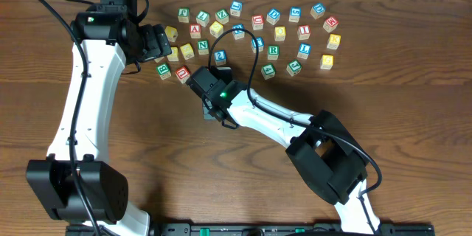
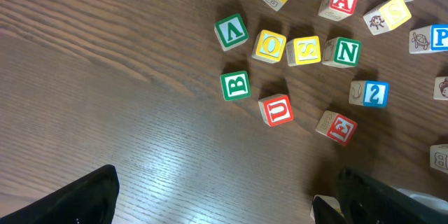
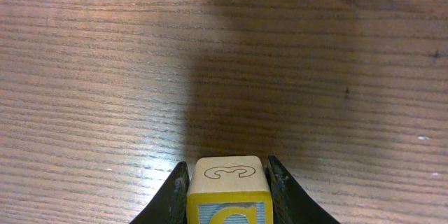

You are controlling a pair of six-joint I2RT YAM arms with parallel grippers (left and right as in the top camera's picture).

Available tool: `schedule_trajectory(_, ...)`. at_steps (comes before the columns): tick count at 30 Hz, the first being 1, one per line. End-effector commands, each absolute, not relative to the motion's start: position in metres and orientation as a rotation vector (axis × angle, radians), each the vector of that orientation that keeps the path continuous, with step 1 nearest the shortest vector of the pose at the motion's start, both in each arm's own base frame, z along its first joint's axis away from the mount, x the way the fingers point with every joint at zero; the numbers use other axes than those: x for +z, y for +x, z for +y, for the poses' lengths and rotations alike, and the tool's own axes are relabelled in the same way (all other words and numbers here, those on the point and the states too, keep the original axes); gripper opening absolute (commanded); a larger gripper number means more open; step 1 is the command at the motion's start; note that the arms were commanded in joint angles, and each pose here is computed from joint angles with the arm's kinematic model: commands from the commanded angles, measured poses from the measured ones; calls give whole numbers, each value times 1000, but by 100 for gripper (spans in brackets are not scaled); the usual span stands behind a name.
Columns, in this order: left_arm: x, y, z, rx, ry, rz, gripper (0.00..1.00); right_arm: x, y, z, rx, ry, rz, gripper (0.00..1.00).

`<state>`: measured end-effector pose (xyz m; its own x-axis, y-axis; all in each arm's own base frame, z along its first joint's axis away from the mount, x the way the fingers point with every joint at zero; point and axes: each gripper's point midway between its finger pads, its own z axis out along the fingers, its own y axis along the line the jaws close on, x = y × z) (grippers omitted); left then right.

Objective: Spell out CORL
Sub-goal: 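Carry the yellow C block toward the open table area in front, then lower the C block onto the table and open the right gripper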

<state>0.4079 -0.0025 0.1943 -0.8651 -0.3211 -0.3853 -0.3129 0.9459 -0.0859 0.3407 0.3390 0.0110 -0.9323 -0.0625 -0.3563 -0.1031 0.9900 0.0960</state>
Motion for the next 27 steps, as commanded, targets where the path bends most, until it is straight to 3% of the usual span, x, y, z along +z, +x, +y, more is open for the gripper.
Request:
schedule_trajectory(1,198,408,0,-21,-471,2685,98,-1,334,334,158,-48,2830,20)
schedule_trajectory(11,198,407,0,-20,-471,2688,98,6,344,333,188,-12,2818,38)
schedule_trajectory(21,198,407,0,-19,-471,2688,97,62,366,330,303,-29,2721,49)
schedule_trajectory(27,198,407,0,-19,-471,2688,98,111,391,297,305,-89,2629,48)
